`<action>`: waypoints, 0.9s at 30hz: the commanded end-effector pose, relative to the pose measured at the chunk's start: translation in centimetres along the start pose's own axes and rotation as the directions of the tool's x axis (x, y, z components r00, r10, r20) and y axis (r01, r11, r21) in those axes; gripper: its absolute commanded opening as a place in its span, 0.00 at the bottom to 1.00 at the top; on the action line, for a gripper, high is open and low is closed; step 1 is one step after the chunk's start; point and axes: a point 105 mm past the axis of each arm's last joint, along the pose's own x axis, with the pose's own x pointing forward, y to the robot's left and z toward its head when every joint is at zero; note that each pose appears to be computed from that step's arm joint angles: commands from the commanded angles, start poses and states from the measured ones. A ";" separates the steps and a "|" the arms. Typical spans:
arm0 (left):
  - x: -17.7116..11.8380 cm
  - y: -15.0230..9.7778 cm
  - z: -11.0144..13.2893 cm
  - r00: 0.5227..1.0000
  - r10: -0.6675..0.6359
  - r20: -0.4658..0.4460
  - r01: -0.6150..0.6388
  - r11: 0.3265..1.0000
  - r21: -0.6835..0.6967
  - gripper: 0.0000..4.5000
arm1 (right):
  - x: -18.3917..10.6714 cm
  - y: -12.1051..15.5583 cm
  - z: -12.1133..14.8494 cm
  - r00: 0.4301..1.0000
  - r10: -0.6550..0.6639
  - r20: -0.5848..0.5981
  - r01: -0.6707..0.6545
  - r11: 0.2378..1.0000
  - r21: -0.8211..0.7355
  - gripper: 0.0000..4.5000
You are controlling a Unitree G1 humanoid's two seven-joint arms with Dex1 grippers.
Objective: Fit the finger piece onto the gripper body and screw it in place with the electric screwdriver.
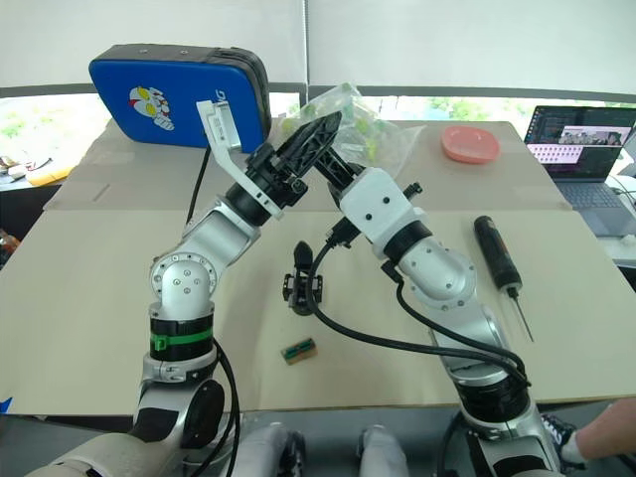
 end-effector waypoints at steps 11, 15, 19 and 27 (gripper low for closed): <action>-2.1 1.1 3.8 0.983 -0.020 0.181 0.023 1.000 -0.014 0.00 | -1.6 -2.9 1.5 0.998 0.002 0.060 -0.001 1.000 -0.019 0.78; -3.1 1.8 6.4 0.986 -0.113 0.124 0.107 0.993 0.053 0.00 | -4.3 -4.2 1.2 0.973 0.226 0.036 -0.229 0.965 0.126 0.99; -3.8 0.6 5.8 0.938 -0.304 -0.164 0.315 0.948 0.048 0.00 | -6.3 -5.0 1.4 0.904 0.428 0.014 -0.409 0.852 0.326 0.99; -4.7 -2.5 1.2 0.630 -0.538 -0.561 0.622 0.781 -0.051 0.00 | -6.6 -1.3 2.5 0.707 0.705 0.049 -0.593 0.554 0.584 0.99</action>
